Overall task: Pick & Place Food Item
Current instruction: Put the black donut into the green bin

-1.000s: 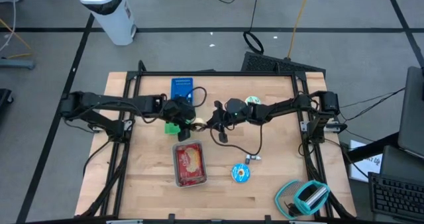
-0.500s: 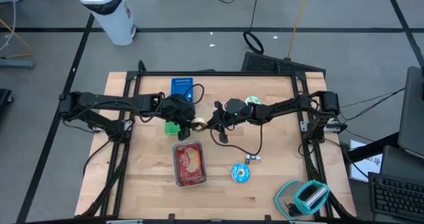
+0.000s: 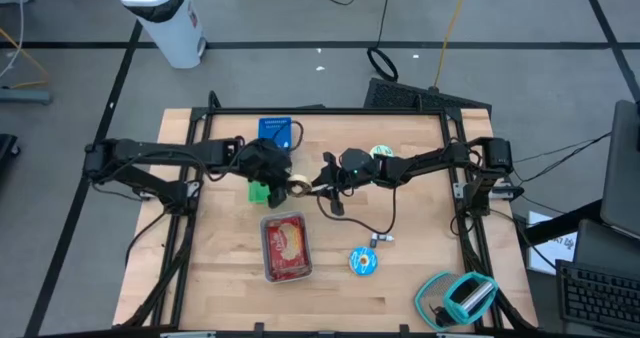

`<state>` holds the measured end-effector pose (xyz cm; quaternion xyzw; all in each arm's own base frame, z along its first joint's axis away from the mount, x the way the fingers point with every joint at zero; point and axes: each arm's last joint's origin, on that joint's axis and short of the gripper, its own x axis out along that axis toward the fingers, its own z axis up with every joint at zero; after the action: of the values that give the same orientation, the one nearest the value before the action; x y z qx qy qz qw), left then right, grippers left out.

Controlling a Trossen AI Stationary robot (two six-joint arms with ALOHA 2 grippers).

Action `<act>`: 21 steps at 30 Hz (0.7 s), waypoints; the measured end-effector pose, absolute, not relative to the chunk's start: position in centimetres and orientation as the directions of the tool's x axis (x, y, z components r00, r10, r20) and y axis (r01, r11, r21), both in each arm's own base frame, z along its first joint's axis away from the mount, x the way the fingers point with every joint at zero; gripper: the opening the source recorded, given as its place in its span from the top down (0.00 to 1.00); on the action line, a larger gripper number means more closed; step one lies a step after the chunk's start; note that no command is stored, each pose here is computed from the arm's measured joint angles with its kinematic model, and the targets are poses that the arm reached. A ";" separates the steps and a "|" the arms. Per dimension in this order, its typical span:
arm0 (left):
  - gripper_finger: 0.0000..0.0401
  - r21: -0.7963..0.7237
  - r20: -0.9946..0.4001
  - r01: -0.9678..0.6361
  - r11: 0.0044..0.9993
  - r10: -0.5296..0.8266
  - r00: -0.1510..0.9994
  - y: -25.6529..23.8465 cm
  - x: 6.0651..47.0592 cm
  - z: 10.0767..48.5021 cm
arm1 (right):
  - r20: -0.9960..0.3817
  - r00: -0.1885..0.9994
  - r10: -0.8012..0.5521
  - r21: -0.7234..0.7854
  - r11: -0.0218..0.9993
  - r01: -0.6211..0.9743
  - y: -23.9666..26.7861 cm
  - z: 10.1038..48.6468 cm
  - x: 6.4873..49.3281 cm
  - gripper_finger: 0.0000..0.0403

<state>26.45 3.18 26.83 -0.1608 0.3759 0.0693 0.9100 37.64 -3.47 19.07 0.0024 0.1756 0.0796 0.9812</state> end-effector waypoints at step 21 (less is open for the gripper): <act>0.98 -0.201 -0.883 -0.616 0.762 0.131 0.451 6.9 19.9 23.4 | -0.463 0.875 0.141 0.088 0.990 -0.113 -4.1 21.8 34.8 0.55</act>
<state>19.85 6.86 23.41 -0.2572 0.4707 0.2301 0.8120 34.83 -4.08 21.82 0.0289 0.2412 0.0656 0.9678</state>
